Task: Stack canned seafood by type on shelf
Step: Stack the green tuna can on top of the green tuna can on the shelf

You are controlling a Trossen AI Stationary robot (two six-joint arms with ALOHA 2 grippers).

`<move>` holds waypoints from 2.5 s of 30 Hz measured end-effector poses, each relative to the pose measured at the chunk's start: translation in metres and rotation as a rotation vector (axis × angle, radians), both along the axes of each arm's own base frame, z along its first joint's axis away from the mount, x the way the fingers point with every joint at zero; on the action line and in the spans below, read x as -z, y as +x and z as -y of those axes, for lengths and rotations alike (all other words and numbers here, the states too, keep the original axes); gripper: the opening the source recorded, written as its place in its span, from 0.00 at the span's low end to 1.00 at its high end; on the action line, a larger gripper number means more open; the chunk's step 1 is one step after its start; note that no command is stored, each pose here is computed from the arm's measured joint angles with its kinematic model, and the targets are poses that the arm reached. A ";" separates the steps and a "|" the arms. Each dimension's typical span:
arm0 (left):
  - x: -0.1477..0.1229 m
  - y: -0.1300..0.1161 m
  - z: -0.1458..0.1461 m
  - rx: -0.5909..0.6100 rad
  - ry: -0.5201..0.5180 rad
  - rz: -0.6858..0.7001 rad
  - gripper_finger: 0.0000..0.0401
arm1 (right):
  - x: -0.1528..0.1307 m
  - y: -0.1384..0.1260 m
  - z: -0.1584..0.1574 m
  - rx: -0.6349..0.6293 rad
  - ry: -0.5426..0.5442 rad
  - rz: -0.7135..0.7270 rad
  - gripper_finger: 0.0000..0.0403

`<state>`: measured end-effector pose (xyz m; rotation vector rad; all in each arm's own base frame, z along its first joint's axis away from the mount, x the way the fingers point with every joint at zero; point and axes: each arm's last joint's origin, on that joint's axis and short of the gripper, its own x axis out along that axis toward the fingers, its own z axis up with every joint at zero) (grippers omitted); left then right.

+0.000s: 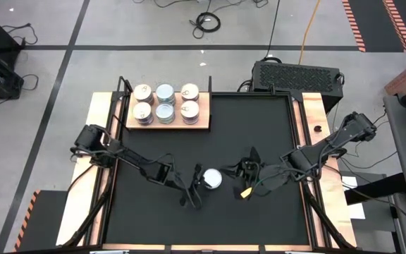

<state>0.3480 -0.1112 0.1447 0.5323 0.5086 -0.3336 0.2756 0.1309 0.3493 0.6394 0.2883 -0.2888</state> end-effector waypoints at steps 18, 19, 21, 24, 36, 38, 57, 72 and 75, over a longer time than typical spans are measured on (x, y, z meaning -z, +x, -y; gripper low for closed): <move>0.011 -0.006 -0.009 0.022 0.210 -0.099 0.45 | 0.009 -0.005 0.006 0.095 -0.036 -0.080 0.00; 0.010 -0.005 -0.010 0.019 0.208 -0.091 0.45 | 0.010 -0.005 0.006 0.096 -0.037 -0.084 0.00; 0.009 -0.003 -0.012 0.013 0.206 -0.080 0.45 | 0.010 -0.005 0.006 0.096 -0.038 -0.087 0.00; 0.012 -0.002 -0.016 0.002 0.206 -0.090 0.45 | 0.010 -0.005 0.006 0.097 -0.038 -0.086 0.00; 0.021 -0.002 -0.025 -0.008 0.209 -0.151 0.45 | 0.011 -0.005 0.008 0.102 -0.047 -0.095 0.00; 0.024 -0.002 -0.025 -0.005 0.211 -0.169 0.45 | 0.011 -0.005 0.008 0.102 -0.051 -0.098 0.00; 0.020 -0.006 -0.013 0.023 0.214 -0.152 0.02 | 0.013 -0.006 0.009 0.122 -0.076 -0.120 0.00; -0.037 -0.029 -0.011 -0.094 0.204 -0.084 0.00 | 0.014 -0.007 0.010 0.120 -0.084 -0.129 0.00; -0.056 -0.035 -0.015 -0.166 0.207 -0.038 0.00 | 0.014 -0.007 0.010 0.120 -0.087 -0.133 0.00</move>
